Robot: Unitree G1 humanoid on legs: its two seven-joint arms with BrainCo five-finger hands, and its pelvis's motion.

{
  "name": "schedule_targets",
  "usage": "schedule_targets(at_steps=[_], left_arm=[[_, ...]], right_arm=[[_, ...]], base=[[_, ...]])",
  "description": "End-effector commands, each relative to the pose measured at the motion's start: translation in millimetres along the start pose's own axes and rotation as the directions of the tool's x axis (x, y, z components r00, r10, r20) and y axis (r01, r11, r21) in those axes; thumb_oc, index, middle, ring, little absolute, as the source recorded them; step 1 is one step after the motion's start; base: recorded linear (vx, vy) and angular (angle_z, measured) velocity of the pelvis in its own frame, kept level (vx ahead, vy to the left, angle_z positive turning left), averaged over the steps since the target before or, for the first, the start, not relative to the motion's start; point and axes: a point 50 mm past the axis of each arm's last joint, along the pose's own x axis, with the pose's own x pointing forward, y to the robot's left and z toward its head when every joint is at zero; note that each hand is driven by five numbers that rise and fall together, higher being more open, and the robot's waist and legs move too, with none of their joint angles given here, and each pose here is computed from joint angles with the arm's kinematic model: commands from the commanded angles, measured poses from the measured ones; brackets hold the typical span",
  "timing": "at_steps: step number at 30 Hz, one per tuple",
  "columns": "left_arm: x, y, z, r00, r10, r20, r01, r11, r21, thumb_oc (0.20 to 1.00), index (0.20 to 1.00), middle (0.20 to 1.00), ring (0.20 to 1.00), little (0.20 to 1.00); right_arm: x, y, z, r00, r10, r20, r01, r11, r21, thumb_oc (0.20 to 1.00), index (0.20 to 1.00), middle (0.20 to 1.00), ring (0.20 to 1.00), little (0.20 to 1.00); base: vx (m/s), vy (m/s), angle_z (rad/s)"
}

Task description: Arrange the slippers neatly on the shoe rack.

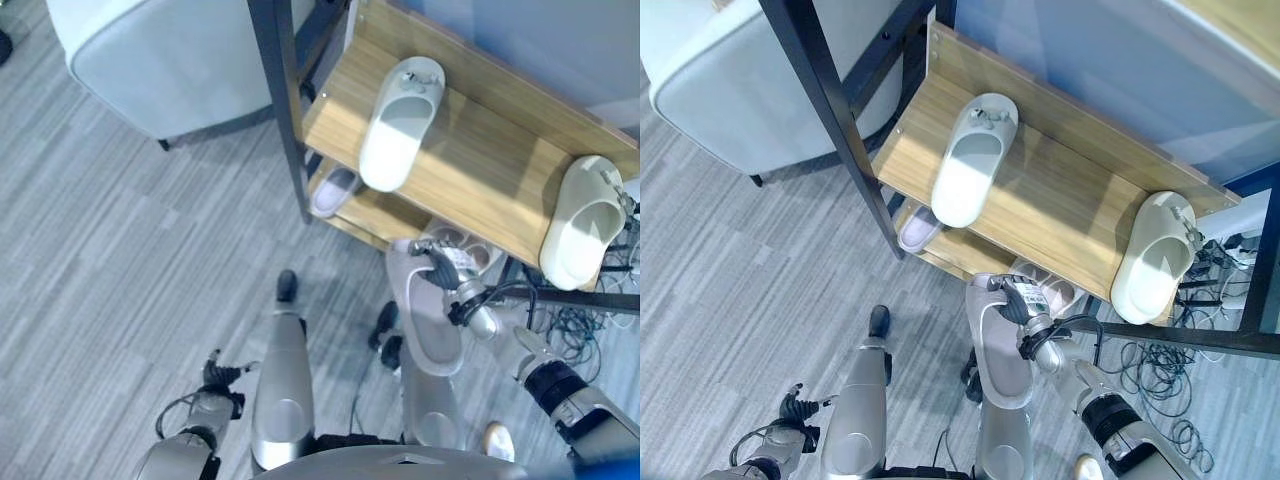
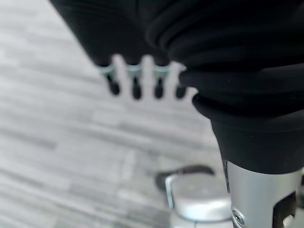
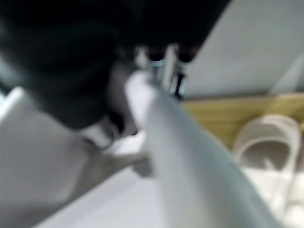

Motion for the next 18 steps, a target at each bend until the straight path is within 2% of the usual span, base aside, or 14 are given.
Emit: schedule_targets(at_steps=[1, 2, 3, 6, 8, 14, 18], left_arm=[[3, 18, 5, 0.995, 0.095, 0.038, -0.093, 0.994, -0.05, 1.0, 1.0, 1.0, 1.0, 1.0], [3, 18, 5, 0.995, 0.095, 0.038, -0.093, 0.994, -0.05, 1.0, 1.0, 1.0, 1.0, 1.0], [6, 25, 15, 0.99, 0.123, 0.075, -0.119, 0.991, -0.055, 1.0, 1.0, 1.0, 1.0, 1.0], [9, 28, 27, 0.985, 0.134, 0.11, -0.127, 0.99, -0.066, 1.0, 1.0, 1.0, 1.0, 1.0], [11, 34, 40, 0.974, 0.159, 0.158, -0.15, 0.986, -0.071, 1.0, 1.0, 1.0, 1.0, 1.0], [12, 41, 39, 0.97, 0.189, 0.153, -0.176, 0.98, -0.097, 1.0, 1.0, 1.0, 1.0, 1.0], [10, 45, 34, 0.965, 0.215, 0.151, -0.2, 0.974, -0.111, 1.0, 1.0, 1.0, 1.0, 1.0]], right_arm=[[3, -31, 17, 0.985, -0.142, 0.103, 0.136, 0.989, 0.061, 0.2, 0.2, 0.2, 0.2, 0.2], [3, -31, 17, 0.985, -0.142, 0.103, 0.136, 0.989, 0.061, 0.2, 0.2, 0.2, 0.2, 0.2], [15, -49, 30, 0.964, -0.202, 0.172, 0.191, 0.979, 0.075, 0.2, 0.2, 0.2, 0.2, 0.2], [37, -72, 55, 0.923, -0.275, 0.269, 0.262, 0.961, 0.084, 0.2, 0.2, 0.2, 0.2, 0.2], [53, -106, 66, 0.875, -0.373, 0.307, 0.368, 0.927, 0.076, 0.2, 0.2, 0.2, 0.2, 0.2], [54, -135, 59, 0.843, -0.46, 0.278, 0.444, 0.888, 0.123, 0.2, 0.2, 0.2, 0.2, 0.2], [45, -169, 57, 0.775, -0.553, 0.307, 0.554, 0.827, 0.092, 0.2, 0.2, 0.2, 0.2, 0.2]], base=[[0.04, -0.019, 0.4], [-0.09, 0.002, 0.2], [-0.12, 0.032, 0.05], [-0.14, 0.06, -0.09], [-0.12, 0.049, -0.13], [0.0, 0.018, -0.08], [0.03, -0.002, -0.08]])
